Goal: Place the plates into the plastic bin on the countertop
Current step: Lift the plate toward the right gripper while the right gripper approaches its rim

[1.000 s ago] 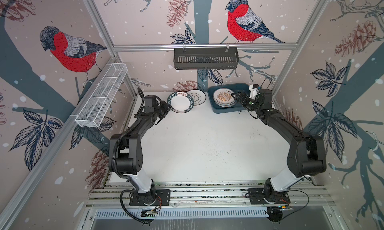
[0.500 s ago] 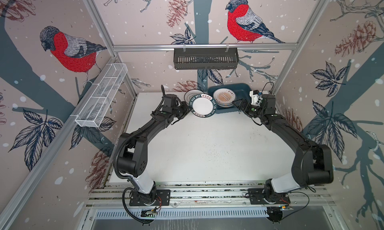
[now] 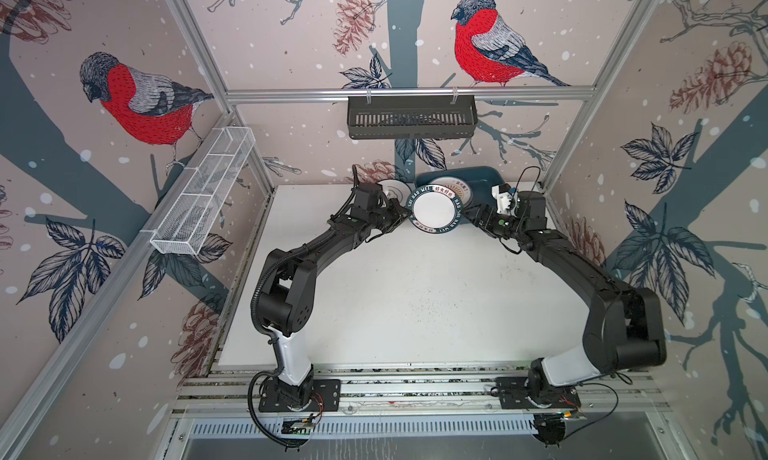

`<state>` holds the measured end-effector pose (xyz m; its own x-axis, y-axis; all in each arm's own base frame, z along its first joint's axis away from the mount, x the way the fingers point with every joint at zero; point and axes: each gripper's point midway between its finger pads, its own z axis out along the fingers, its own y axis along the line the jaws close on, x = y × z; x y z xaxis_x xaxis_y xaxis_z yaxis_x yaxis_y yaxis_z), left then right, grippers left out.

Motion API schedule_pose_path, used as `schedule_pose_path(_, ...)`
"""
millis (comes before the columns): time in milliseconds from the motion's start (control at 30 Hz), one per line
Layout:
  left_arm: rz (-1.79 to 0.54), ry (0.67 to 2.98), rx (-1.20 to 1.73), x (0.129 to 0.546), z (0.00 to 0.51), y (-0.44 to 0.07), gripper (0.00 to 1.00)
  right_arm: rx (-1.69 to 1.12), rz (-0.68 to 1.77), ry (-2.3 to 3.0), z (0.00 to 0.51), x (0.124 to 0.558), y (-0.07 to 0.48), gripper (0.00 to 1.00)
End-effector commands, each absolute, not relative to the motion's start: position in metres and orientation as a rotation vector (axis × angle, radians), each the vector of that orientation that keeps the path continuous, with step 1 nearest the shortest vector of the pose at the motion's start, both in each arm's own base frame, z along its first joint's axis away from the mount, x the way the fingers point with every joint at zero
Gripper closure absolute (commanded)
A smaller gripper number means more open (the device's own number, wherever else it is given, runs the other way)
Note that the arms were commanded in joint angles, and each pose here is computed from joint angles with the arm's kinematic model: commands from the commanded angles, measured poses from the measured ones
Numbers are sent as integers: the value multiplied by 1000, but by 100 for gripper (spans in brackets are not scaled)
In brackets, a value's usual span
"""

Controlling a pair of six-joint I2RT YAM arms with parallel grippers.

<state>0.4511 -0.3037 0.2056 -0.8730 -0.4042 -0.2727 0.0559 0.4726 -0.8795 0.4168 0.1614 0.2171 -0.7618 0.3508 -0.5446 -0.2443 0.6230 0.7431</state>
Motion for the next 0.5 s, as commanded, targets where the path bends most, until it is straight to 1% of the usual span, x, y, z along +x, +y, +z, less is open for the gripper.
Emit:
schedule_pose_path(0, -1461, 2184, -216, 454, 232, -315, 100, 67, 1164, 2149, 222, 417, 167, 26)
schedule_pose_path(67, -1468, 2176, -208, 454, 234, -317, 100, 75, 1171, 2155, 219, 418, 168, 30)
schedule_pose_path(133, -1470, 2175, -204, 454, 234, -317, 100, 86, 1178, 2155, 218, 420, 169, 36)
schedule_pose_path(233, -1472, 2177, -203, 453, 234, -317, 100, 100, 1189, 2154, 216, 422, 169, 52)
schedule_pose_path(300, -1473, 2178, -203, 452, 233, -317, 100, 107, 1193, 2157, 214, 422, 169, 58)
schedule_pose_path(333, -1472, 2177, -203, 452, 233, -317, 100, 108, 1197, 2159, 213, 422, 170, 62)
schedule_pose_path(467, -1484, 2168, -189, 450, 237, -318, 100, 114, 1199, 2166, 211, 423, 170, 85)
